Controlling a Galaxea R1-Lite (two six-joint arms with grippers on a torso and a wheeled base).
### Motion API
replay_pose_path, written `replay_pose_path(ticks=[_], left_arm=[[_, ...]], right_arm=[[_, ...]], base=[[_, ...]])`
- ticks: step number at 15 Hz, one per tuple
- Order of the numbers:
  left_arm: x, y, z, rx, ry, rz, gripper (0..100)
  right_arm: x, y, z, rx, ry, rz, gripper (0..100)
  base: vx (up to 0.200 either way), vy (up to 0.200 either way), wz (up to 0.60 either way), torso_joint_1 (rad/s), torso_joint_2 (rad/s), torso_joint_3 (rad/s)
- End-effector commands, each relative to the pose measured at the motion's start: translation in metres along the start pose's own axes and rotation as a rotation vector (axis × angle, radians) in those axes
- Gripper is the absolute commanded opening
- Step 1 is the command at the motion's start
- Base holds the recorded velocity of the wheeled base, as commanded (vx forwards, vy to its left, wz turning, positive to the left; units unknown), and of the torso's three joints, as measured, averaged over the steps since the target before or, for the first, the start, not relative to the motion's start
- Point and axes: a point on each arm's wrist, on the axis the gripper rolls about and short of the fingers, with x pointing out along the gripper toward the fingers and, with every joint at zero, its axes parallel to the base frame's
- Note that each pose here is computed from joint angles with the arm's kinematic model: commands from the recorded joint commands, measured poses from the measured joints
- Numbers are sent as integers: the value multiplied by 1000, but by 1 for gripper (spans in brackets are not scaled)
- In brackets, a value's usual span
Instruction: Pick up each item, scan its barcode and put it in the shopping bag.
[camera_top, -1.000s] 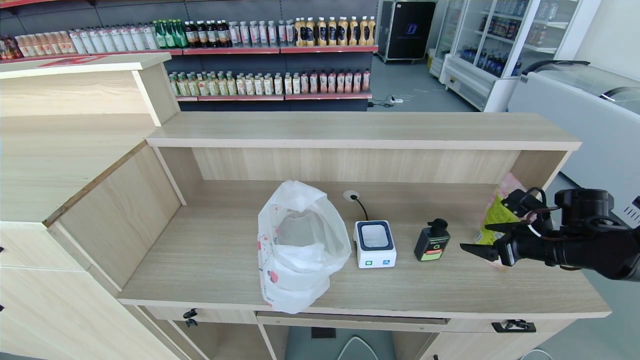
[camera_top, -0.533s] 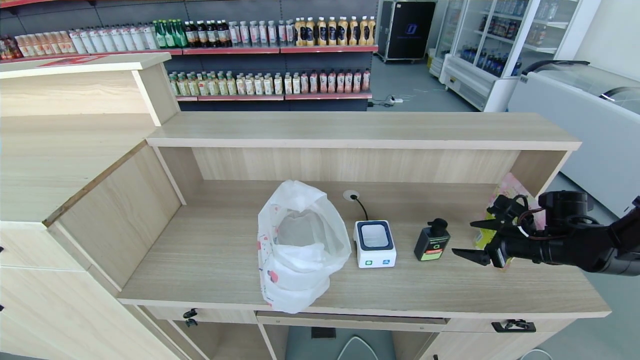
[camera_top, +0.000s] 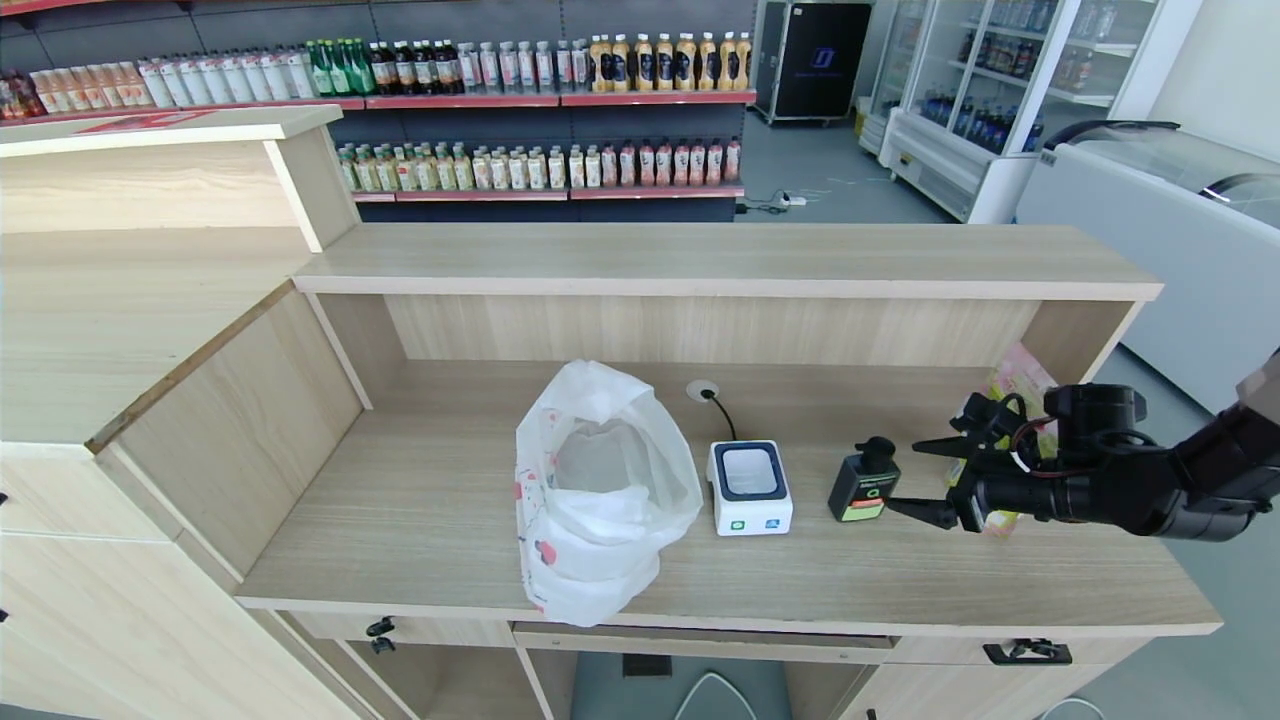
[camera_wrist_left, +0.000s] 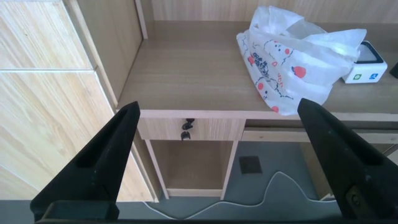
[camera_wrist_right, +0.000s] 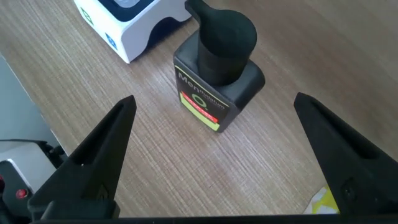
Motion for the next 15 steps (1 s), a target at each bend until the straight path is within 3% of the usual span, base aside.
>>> replay_pose_path(ticks=[1, 15], left_arm=[[0, 0, 0, 0, 1, 0, 100], [0, 0, 0, 0, 1, 0, 100]], right_arm=[[6, 3, -3, 6, 5, 17, 100], [44, -3, -6, -19, -36, 80, 100]], base=[[0, 0, 0, 0, 0, 0], [0, 0, 0, 0, 0, 0]])
